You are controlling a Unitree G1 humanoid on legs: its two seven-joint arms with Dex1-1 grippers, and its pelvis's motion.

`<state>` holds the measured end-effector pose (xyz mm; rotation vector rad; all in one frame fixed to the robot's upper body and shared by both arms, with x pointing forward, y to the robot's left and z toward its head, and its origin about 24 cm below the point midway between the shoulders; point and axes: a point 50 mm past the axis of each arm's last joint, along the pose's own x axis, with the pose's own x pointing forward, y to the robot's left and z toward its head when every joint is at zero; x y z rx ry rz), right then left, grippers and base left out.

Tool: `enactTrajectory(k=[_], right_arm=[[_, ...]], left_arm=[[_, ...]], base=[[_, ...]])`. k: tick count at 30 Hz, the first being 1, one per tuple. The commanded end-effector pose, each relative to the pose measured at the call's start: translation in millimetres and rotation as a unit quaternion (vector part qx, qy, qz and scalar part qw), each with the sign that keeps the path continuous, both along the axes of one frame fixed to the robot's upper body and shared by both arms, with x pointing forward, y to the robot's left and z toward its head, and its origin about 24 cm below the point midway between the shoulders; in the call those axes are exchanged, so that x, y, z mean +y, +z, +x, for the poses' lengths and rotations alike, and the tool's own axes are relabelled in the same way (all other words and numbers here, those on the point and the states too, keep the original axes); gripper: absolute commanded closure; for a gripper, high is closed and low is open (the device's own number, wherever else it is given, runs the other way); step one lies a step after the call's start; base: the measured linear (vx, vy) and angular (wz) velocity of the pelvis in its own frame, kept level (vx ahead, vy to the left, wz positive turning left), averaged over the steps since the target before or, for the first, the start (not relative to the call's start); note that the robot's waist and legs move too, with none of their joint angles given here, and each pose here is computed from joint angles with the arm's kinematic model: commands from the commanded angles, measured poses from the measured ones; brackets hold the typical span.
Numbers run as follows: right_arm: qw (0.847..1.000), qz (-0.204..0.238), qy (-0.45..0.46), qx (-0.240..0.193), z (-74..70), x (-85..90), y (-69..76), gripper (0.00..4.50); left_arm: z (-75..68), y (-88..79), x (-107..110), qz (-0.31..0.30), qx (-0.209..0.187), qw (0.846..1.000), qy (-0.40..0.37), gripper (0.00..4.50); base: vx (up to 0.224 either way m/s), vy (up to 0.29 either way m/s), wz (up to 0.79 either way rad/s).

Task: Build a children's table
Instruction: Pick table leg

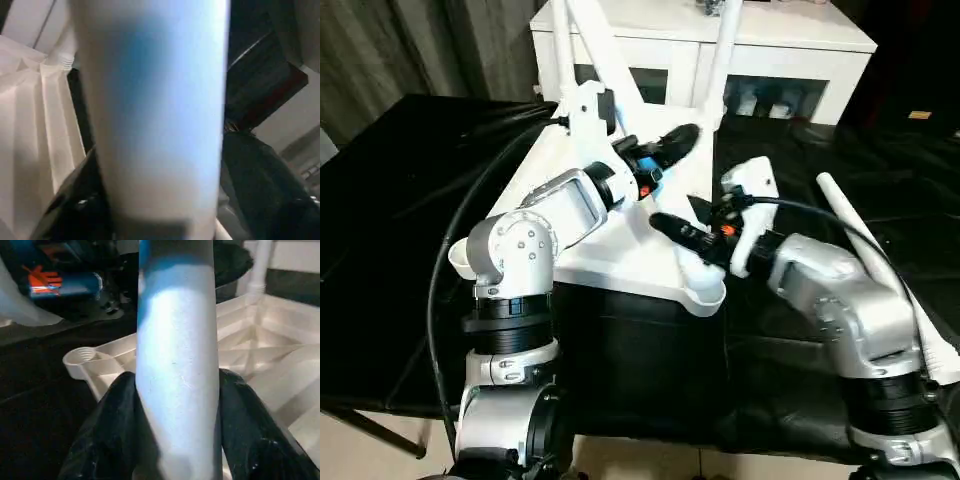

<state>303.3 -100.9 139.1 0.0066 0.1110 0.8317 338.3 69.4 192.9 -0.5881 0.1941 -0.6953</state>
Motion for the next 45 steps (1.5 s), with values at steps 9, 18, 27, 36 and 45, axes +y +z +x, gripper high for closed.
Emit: enactTrajectory(k=[9, 18, 27, 36, 45], right_arm=[[0.999, -0.026, -0.028, -0.005, 5.3, -2.8, -6.6, 2.66], [0.999, -0.029, -0.014, -0.014, 3.0, -0.8, -6.5, 2.66], [0.998, 0.055, 0.033, 0.008, -2.2, -9.9, 11.2, 1.71], [0.984, 0.094, 0.13, 0.074, -17.0, -54.3, 33.6, 1.09], [0.984, 0.035, 0.14, 0.101, -17.2, -49.5, 29.1, 0.71]], left_arm=[[-4.7, 6.7, -7, -0.008, -0.018, 1.0, -0.02, 2.15], [-5.6, 6.6, -8, -0.007, -0.026, 0.999, -0.027, 2.64], [-9.1, 12.3, -2, -0.004, -0.052, 0.997, -0.054, 2.65], [-25.7, 22.2, 5, 0.02, -0.105, 0.981, -0.16, 2.65], [-30.4, 26.1, 3, 0.04, -0.132, 0.966, -0.216, 2.65]], base=[[0.0, 0.0, 0.0], [0.0, 0.0, 0.0], [0.0, 0.0, 0.0], [0.0, 0.0, 0.0], [0.0, 0.0, 0.0]])
